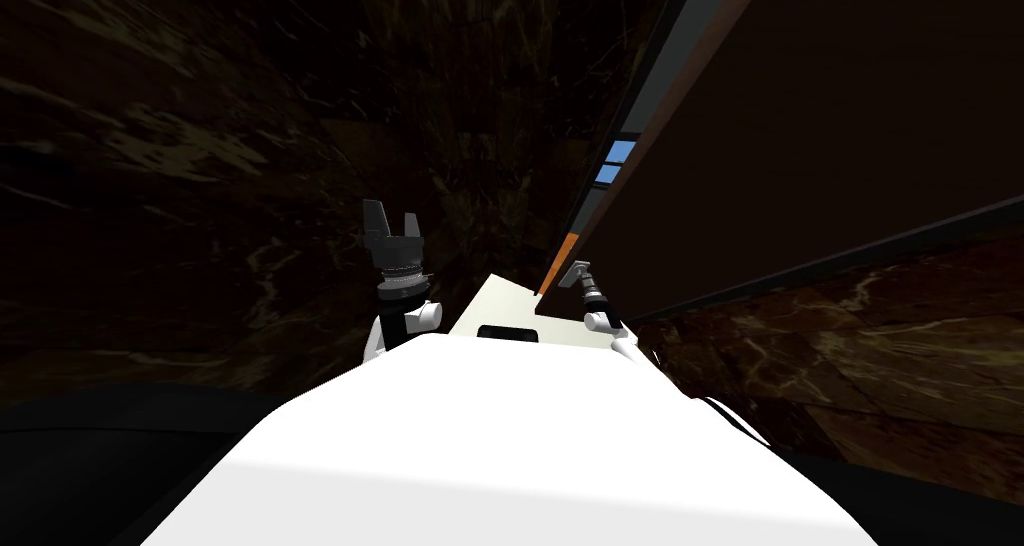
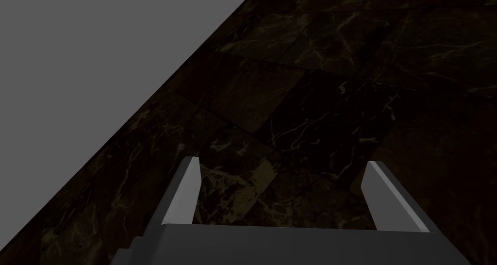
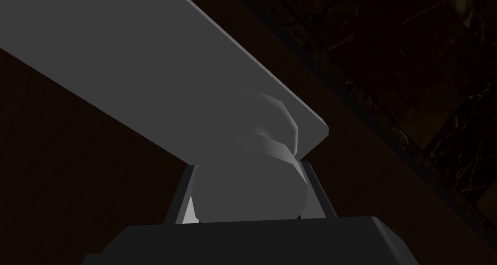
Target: Pull the door open
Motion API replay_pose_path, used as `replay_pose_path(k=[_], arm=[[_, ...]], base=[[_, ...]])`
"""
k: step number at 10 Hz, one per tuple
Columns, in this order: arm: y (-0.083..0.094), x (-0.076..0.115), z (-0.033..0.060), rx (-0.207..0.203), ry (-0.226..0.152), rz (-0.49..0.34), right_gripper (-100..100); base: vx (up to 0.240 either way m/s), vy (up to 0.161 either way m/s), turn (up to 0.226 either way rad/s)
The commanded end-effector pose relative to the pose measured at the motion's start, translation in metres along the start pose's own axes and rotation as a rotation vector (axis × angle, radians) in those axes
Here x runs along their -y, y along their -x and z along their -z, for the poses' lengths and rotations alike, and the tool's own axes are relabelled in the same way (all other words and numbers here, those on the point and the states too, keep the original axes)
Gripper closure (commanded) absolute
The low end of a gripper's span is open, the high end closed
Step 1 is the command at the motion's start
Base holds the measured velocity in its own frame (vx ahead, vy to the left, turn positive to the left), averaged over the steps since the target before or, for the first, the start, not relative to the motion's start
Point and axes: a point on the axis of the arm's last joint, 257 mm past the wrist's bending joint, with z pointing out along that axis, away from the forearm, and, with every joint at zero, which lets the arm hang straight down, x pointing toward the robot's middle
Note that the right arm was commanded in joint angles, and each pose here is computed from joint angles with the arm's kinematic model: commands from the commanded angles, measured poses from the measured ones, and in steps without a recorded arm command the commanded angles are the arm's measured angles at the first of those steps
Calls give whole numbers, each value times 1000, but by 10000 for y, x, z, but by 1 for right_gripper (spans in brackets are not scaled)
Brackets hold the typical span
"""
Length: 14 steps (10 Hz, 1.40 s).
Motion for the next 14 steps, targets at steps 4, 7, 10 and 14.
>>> replay_pose_path(k=[4,7,10,14], arm=[[85,32,-56,36,-14,-153,100],[104,42,-71,46,-17,-222,100],[142,64,-100,68,-25,-331,100],[196,100,-141,102,-33,-478,100]], base=[[-54,-31,94],[-55,-36,66],[-68,-45,106],[-63,-30,95]])
